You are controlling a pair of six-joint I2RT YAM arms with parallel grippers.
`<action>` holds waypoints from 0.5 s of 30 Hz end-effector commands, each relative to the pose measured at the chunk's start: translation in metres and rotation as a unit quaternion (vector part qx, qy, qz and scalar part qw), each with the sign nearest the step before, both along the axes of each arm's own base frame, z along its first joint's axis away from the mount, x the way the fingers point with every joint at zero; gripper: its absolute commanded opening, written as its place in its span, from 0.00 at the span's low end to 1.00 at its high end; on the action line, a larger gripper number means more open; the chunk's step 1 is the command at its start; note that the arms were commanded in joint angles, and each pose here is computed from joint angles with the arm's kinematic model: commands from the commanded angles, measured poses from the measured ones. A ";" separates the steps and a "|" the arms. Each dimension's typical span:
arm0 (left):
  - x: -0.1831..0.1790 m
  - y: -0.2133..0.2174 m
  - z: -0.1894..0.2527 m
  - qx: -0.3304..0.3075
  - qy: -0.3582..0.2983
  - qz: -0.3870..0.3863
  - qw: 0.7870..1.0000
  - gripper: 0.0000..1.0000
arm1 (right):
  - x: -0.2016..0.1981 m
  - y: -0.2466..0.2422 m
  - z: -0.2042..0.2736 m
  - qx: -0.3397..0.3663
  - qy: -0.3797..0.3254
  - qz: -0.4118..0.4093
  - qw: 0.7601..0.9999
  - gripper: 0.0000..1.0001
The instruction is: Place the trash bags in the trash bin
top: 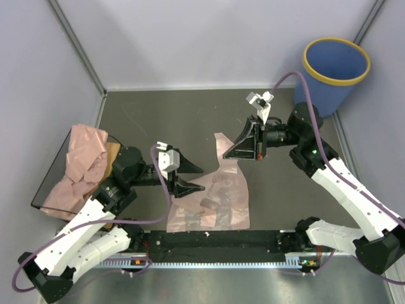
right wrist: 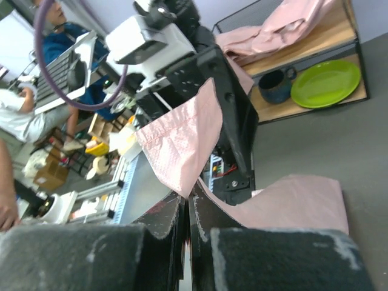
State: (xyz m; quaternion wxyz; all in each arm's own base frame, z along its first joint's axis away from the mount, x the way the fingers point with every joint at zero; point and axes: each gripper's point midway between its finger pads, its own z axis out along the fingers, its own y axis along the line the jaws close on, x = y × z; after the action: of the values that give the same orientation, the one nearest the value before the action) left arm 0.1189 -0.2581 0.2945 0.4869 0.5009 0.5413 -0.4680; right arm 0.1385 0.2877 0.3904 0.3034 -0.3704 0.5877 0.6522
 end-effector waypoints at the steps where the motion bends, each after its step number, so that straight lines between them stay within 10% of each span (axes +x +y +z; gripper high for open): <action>1: 0.019 -0.008 0.060 -0.083 -0.011 0.042 0.996 0.64 | 0.019 0.007 -0.010 -0.030 -0.020 -0.072 0.997 0.00; 15: 0.078 -0.030 0.096 -0.147 0.035 0.197 0.969 0.82 | 0.055 0.022 -0.018 -0.054 0.051 -0.236 0.969 0.00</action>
State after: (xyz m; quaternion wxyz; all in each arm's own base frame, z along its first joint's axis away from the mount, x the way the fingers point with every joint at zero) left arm 0.1790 -0.2924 0.3480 0.5514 0.3489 0.5909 -0.4743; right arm 0.1776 0.3088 0.3552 0.3584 -0.2541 0.7003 0.5626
